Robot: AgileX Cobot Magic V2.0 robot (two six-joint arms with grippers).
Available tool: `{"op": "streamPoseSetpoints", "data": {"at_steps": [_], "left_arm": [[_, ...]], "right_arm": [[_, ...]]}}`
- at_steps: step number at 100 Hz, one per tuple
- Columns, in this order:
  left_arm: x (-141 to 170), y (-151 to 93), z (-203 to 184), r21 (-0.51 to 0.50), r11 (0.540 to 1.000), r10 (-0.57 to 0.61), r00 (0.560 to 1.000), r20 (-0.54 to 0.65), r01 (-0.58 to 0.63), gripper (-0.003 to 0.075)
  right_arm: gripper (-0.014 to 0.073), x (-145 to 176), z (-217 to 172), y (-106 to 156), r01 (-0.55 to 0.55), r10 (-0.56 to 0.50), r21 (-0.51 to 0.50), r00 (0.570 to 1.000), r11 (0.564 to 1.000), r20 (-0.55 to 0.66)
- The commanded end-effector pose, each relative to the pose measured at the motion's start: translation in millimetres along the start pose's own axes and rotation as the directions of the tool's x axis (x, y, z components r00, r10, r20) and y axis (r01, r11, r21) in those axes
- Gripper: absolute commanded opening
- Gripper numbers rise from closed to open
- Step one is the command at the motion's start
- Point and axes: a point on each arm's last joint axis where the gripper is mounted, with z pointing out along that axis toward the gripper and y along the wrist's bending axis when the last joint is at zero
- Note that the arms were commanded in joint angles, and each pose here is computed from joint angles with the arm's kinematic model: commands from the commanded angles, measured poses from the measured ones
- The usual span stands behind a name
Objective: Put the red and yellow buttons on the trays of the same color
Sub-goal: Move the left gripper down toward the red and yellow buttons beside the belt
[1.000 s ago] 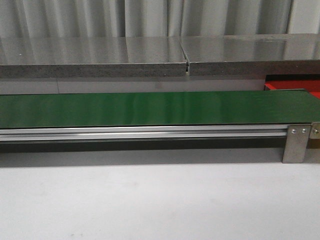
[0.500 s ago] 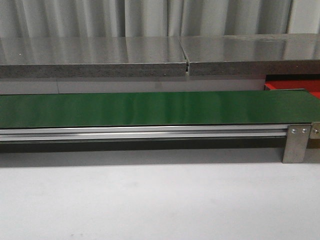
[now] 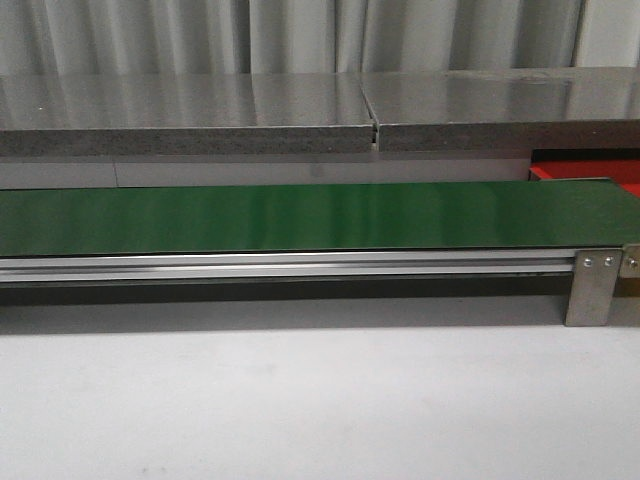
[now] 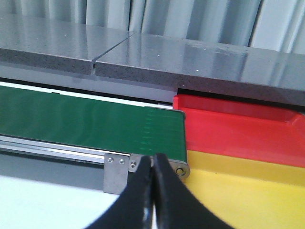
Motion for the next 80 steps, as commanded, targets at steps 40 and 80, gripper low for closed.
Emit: {"op": "streamPoseSetpoints", "data": {"at_steps": [40, 80], "left_arm": [[-15.0, 31.7, -7.2, -0.098, 0.973, -0.2, 0.974, 0.109, 0.211, 0.0621], [-18.4, 89.9, 17.7, -0.237, 0.838, -0.466, 0.87, 0.159, 0.492, 0.062]], "right_arm": [[-0.006, -11.6, -2.0, -0.2, 0.018, -0.018, 0.003, 0.994, 1.0, 0.107], [-0.006, -11.6, -2.0, -0.2, 0.018, -0.018, 0.003, 0.994, 1.0, 0.107]]}}
